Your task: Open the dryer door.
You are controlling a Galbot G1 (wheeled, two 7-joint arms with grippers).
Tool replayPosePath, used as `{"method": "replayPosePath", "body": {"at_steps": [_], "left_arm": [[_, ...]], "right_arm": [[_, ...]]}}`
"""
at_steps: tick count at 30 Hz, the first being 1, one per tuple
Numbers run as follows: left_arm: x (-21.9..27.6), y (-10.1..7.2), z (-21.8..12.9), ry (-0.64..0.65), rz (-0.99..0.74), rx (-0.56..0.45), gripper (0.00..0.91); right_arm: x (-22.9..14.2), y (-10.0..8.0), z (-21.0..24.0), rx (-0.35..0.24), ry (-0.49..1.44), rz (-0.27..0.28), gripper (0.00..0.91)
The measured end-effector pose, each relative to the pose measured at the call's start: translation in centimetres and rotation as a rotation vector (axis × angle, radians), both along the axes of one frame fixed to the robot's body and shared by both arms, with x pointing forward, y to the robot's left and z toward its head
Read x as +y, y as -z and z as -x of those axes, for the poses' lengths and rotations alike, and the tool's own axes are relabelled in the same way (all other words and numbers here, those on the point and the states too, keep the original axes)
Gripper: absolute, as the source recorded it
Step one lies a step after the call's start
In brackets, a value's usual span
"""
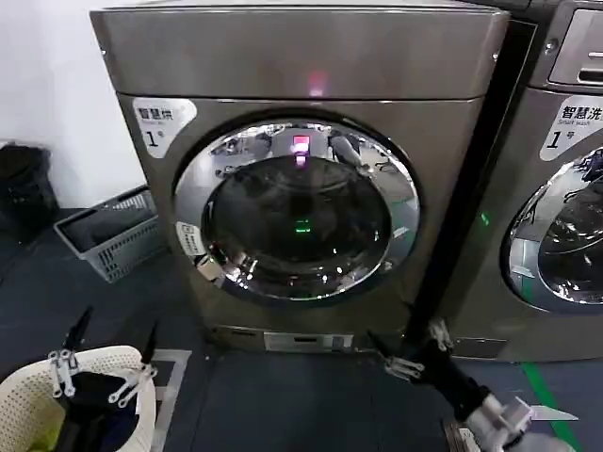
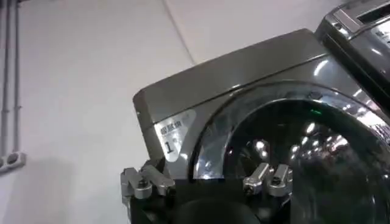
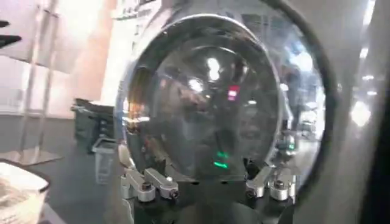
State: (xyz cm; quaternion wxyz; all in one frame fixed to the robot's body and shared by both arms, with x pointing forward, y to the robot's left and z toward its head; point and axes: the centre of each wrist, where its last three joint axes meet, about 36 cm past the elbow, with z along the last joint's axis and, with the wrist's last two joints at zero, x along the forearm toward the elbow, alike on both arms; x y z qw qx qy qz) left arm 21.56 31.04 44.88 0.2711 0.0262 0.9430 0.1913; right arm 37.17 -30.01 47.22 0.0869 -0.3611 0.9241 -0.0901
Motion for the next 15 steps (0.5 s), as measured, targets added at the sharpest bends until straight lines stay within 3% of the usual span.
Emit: {"method": "replayPosePath", "body": {"at_steps": [7,15], "left_arm": [[-0.2,-0.1,0.1,-0.004,-0.003,-0.003,0.907],[-0.2,-0.2,0.3,-0.009,-0.003,-0.010,0.907]], "right_arm": [[0.6,-0.6,-2.5,-0.022,-0.052,0.032,0.907],[3.1,-1.7,-5.9,-0.046,-0.089,0.024,0.907]]}}
